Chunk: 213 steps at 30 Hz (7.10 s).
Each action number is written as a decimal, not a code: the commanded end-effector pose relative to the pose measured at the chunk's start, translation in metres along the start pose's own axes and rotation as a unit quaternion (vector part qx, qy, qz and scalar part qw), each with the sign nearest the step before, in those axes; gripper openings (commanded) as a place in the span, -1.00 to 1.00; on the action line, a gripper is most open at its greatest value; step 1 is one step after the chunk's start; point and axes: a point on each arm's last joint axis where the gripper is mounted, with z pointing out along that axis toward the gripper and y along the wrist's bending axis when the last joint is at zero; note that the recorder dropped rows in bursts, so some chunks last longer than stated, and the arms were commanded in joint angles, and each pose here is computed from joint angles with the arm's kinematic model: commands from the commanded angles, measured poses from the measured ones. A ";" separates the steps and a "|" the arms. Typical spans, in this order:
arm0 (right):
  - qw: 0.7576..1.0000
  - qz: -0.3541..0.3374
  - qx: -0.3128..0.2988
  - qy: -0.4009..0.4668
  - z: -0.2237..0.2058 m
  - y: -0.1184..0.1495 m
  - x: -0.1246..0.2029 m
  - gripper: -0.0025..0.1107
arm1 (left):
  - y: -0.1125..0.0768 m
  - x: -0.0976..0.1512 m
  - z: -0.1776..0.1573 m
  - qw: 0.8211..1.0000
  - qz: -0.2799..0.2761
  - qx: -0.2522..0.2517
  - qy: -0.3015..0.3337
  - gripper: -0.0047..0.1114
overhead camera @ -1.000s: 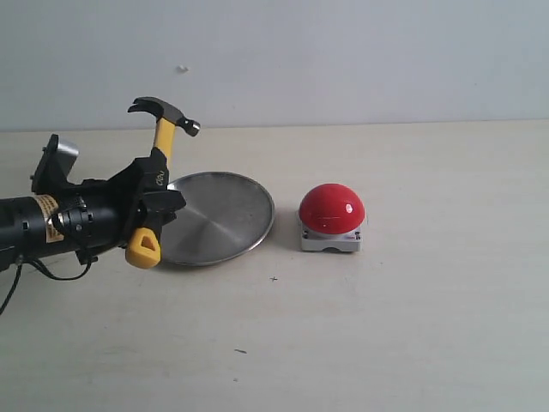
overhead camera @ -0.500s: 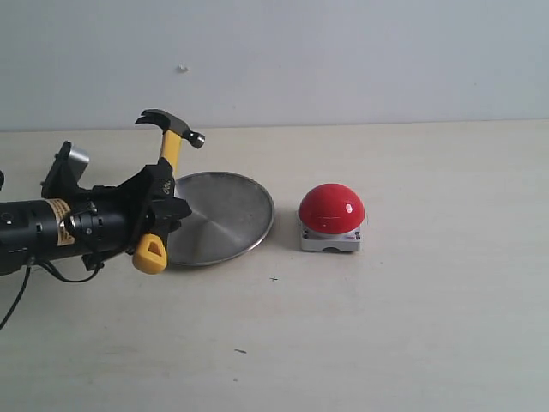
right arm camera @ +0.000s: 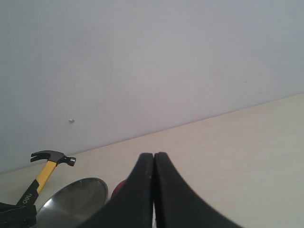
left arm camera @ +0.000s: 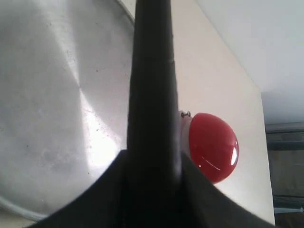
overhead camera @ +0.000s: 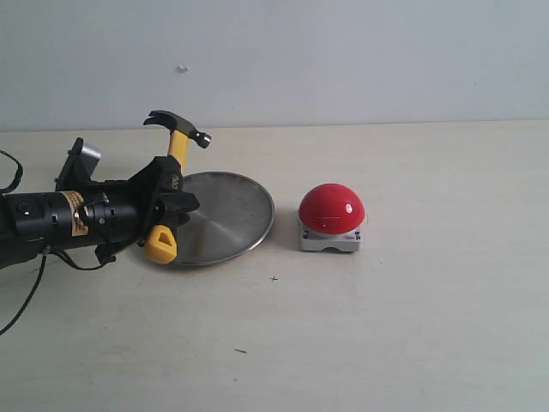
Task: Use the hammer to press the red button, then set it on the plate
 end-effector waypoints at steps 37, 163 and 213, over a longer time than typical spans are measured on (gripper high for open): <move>1.000 -0.004 0.000 -0.003 -0.001 0.000 0.001 -0.96 | -0.012 0.002 -0.001 0.999 -0.012 0.035 0.022 -0.92; 1.000 -0.004 0.000 -0.002 -0.001 0.000 0.001 -0.96 | -0.037 0.113 -0.284 0.887 0.317 0.080 -0.327 -0.92; 0.997 -0.070 0.018 -0.023 0.000 -0.004 -0.002 -0.96 | -0.011 0.145 -0.268 0.871 0.389 0.132 -0.270 -0.92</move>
